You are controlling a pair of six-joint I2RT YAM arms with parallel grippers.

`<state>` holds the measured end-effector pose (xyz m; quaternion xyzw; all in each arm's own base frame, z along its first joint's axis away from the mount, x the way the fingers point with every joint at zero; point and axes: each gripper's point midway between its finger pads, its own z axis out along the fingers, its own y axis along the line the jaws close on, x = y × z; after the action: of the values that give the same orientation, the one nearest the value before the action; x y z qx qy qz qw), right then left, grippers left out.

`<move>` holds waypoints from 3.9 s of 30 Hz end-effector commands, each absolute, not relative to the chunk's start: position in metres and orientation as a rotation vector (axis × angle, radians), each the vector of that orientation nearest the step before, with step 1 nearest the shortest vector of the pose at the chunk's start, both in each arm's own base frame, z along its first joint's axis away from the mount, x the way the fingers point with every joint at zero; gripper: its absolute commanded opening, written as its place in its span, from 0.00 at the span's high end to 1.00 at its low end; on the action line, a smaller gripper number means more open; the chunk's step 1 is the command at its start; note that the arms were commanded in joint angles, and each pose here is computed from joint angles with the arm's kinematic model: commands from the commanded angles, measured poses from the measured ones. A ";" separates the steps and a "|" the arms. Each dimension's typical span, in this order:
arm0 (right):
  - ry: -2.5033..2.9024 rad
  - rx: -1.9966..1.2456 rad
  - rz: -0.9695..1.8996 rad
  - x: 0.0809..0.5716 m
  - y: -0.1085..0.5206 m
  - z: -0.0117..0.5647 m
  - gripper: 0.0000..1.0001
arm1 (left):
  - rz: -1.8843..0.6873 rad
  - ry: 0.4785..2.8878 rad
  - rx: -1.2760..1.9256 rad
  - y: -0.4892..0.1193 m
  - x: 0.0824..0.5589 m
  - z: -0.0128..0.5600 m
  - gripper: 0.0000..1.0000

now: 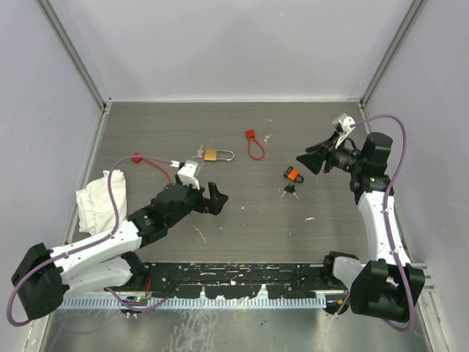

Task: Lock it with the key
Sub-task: Place the lock at the center of the board, then pick up the lock from the center of the board.

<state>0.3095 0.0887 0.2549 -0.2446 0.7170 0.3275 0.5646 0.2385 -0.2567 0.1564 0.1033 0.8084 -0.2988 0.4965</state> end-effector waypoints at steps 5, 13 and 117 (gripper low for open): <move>1.610 -0.738 0.997 0.295 0.139 0.294 0.43 | -0.542 1.948 0.141 -0.201 0.244 0.152 0.02; 1.607 -0.783 1.077 0.283 0.149 0.257 0.44 | -0.481 2.018 0.077 -0.180 0.252 0.137 0.02; 1.647 -0.800 1.069 0.281 0.148 0.243 0.44 | 0.298 2.328 -0.985 0.027 0.441 0.068 0.48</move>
<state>0.2794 0.1463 0.2284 -0.3084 0.6952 0.4474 0.4706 0.4396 0.0200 0.0608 -0.3738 0.8739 0.0990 0.2944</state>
